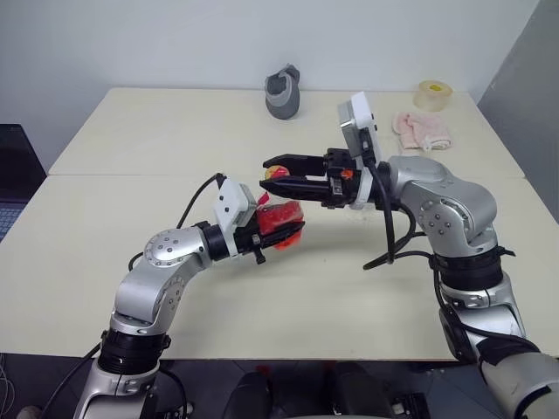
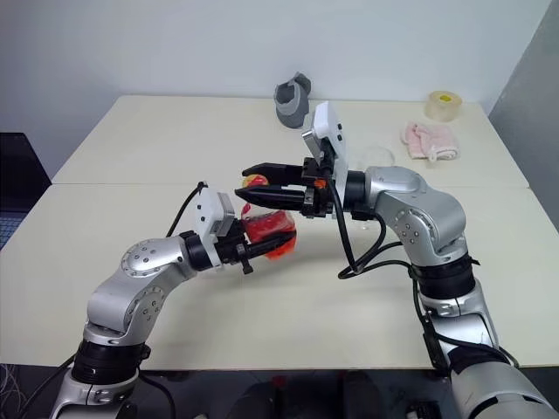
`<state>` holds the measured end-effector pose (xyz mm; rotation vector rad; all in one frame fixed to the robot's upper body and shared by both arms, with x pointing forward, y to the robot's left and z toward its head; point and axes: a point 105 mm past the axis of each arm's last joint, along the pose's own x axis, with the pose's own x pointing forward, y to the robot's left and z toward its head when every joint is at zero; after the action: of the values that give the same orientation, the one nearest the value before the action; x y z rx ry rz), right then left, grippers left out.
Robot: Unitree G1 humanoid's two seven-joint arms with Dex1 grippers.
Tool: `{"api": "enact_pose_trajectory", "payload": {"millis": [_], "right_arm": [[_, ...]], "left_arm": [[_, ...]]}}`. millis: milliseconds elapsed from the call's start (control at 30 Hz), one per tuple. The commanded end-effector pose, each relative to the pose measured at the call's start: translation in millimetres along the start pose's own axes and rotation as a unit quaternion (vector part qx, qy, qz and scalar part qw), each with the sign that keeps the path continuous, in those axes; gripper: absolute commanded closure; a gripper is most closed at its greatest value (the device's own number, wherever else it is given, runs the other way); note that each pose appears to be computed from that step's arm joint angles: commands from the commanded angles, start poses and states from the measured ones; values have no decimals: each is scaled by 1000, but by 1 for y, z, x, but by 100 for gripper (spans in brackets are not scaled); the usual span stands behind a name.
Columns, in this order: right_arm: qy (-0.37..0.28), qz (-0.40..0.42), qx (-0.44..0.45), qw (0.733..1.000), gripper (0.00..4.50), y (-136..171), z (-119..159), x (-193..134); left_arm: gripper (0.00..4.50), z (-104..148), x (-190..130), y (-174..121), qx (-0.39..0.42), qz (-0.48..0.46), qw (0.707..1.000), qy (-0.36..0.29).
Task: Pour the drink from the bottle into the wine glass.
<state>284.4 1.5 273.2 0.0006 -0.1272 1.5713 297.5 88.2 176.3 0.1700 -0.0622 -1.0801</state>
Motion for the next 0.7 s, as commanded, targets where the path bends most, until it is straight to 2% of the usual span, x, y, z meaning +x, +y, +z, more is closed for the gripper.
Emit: {"api": "enact_pose_trajectory", "payload": {"millis": [33, 100, 233, 367, 567, 700], "right_arm": [[-15, -3, -9, 1000, 112, 6, 21, -13], [-12, -26, 0, 1000, 46, 8, 22, -24], [-9, -85, 2, 996, 46, 6, 22, -34], [-4, -163, -21, 986, 46, -3, 16, -38], [3, -225, -42, 973, 46, -16, 9, -27], [0, -236, -52, 970, 46, -21, 9, -19]], "left_arm": [[274, 10, -5, 4, 17, 17, 1000, -13], [274, 5, -10, 9, 11, 35, 999, -6], [274, -3, -13, 16, 1, 61, 998, 1], [274, -9, 3, 23, -5, 84, 996, -5], [274, -6, 22, 22, -3, 70, 997, -22], [274, -3, 32, 25, 2, 67, 997, -32]]}}
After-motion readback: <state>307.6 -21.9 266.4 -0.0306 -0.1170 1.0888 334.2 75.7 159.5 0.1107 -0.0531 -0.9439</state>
